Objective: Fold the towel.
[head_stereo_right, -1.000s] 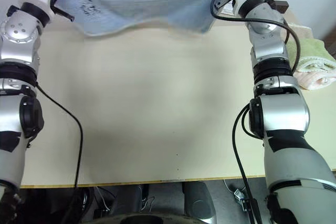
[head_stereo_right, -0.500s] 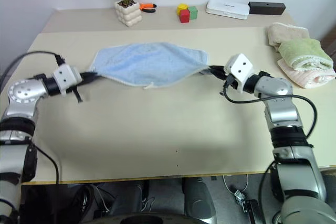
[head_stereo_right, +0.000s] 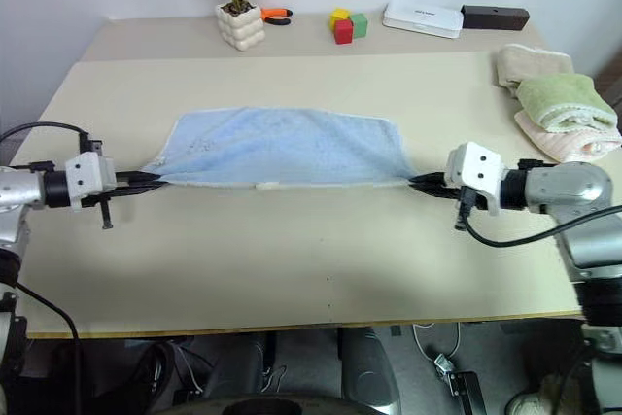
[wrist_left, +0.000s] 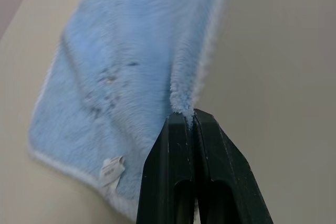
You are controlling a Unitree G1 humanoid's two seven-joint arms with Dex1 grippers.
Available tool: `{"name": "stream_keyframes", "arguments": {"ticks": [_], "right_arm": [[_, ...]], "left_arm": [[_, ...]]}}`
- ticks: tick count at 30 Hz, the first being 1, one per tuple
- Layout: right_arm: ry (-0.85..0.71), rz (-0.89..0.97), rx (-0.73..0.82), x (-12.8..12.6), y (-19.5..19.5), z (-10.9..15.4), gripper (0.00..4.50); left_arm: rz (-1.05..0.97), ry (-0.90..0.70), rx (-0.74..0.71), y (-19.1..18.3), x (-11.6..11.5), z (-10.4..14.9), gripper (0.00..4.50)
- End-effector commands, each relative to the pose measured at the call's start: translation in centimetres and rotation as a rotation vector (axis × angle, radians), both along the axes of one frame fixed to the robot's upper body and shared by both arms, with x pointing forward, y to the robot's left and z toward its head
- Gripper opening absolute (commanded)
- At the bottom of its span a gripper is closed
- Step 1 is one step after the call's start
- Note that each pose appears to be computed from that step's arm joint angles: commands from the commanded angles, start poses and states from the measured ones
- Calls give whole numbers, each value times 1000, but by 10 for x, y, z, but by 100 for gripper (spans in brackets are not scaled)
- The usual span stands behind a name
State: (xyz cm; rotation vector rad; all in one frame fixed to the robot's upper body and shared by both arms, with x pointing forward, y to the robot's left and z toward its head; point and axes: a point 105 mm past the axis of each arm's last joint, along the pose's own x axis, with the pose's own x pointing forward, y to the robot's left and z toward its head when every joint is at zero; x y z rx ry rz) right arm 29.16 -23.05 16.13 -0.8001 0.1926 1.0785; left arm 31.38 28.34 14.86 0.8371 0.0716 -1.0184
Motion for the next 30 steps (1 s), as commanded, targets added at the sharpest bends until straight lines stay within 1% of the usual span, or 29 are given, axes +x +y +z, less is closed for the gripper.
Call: {"name": "stream_keyframes", "arguments": {"ticks": [1, 7, 12, 16, 18, 20, 24, 27, 30], "right_arm": [[69, 32, 1, -17, -1, 0, 7], [180, 43, -18, -38, -2, -13, 7], [234, 40, -13, -52, -3, -17, 7], [320, 14, -42, -69, -16, -27, 7], [329, 1, -57, -72, -21, -29, 7], [308, -12, -66, -69, -25, -28, 7], [269, -10, -49, -56, -24, -27, 7], [211, -9, 3, -39, -17, -19, 7], [168, -16, 20, -24, -14, -13, 7]], "left_arm": [[-2, 14, -17, 5, -12, 10, 0], [-43, 135, -21, -1, -41, 3, 0], [-51, 180, -36, -8, -61, 0, 0], [-38, 219, -40, -8, -79, -3, 0], [-28, 225, -32, -6, -83, -6, 0], [-7, 219, -32, -2, -81, -8, 0], [-4, 174, -60, -10, -64, -6, 0], [2, 127, -106, -18, -46, 2, 0], [10, 98, -138, -22, -30, 7, 0]]}}
